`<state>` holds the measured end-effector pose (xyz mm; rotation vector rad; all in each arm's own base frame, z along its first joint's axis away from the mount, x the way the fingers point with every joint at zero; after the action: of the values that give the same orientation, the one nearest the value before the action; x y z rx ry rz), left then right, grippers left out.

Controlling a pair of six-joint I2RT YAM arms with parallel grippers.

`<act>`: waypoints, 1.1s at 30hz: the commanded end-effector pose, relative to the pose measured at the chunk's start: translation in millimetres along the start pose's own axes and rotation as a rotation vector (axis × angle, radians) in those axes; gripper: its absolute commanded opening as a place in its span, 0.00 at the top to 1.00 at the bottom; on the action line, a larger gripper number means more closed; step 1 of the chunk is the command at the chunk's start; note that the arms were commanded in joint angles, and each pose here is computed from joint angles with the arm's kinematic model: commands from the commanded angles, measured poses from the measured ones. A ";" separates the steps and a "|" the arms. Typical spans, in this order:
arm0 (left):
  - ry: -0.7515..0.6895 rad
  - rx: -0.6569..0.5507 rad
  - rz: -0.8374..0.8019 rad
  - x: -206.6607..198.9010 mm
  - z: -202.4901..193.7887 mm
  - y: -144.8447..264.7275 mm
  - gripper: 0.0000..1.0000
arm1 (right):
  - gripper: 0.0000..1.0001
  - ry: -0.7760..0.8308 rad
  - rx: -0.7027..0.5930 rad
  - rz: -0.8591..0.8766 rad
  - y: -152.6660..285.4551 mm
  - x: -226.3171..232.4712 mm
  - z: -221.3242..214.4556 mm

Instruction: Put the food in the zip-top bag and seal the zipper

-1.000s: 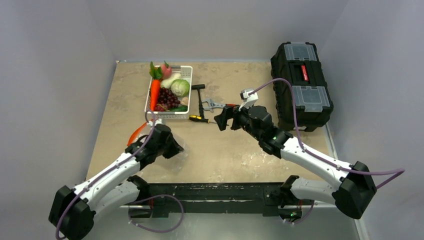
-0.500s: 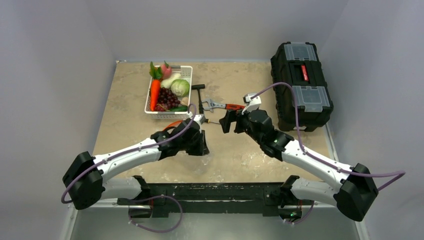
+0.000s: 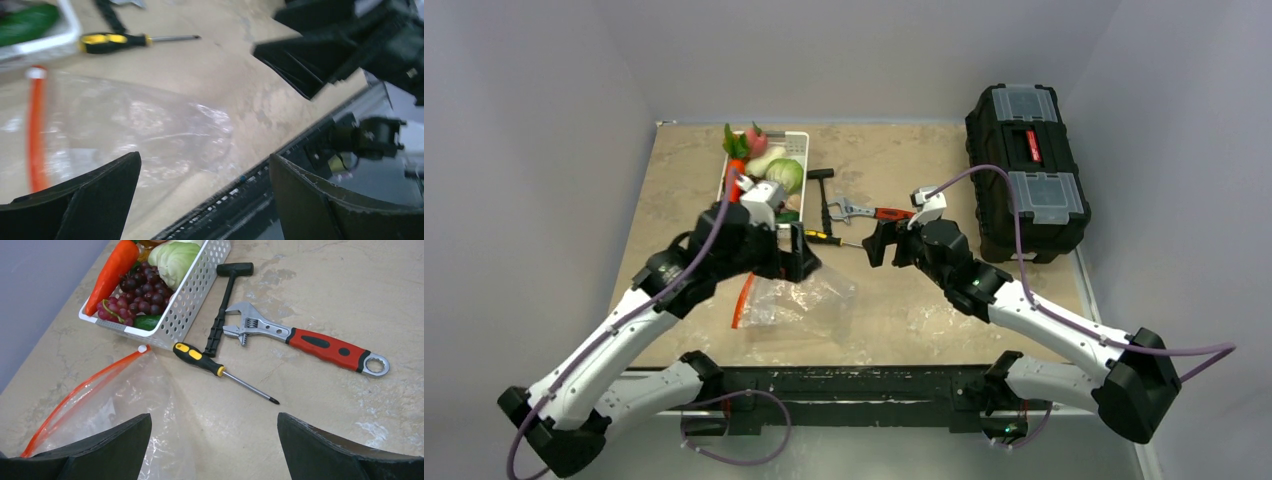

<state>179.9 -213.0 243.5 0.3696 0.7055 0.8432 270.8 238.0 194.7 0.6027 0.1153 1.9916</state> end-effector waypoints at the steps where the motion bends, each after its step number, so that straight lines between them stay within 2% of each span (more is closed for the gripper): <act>1: -0.033 0.031 0.234 72.3 8.5 27.4 0.00 | 0.01 -0.027 -0.033 0.050 5.1 15.2 20.9; 3: 0.042 0.045 0.310 101.1 13.7 27.5 0.00 | 0.01 -0.035 -0.026 0.064 6.1 18.4 21.2; 7: 0.202 0.074 0.339 147.0 17.0 14.2 0.00 | 0.01 -0.046 -0.014 0.100 10.3 25.2 21.5; 10: 0.270 0.108 0.332 170.2 11.0 1.0 0.00 | 0.01 -0.050 -0.012 0.106 14.9 26.2 22.9; 14: 0.336 0.163 0.229 173.6 -2.2 -25.5 0.00 | 0.01 -0.055 -0.016 0.114 18.4 27.0 23.8; 19: 0.325 0.219 0.297 190.0 -15.6 -27.7 0.01 | 0.01 -0.059 -0.003 0.121 15.0 29.8 22.9; 27: 0.335 0.307 0.246 187.1 -32.3 -43.7 0.08 | 0.01 -0.074 0.034 0.165 15.7 39.0 18.3; 33: 0.312 0.382 0.252 184.5 -45.5 -52.2 0.08 | 0.01 -0.096 0.063 0.181 15.7 40.2 8.5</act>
<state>261.7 -92.1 105.5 0.6654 1.1626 1.0650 249.6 257.2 209.8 0.7382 0.1092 2.1077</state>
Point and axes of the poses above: each gripper's point midway between its finger pads, its own y axis back along the fingers, its own x axis along the line the jaws close on, z = x × y, the point moved 1 cm from there along y, back along the fingers, and after that the axes turned 2 degrees about -y, right-handed, at the moved point
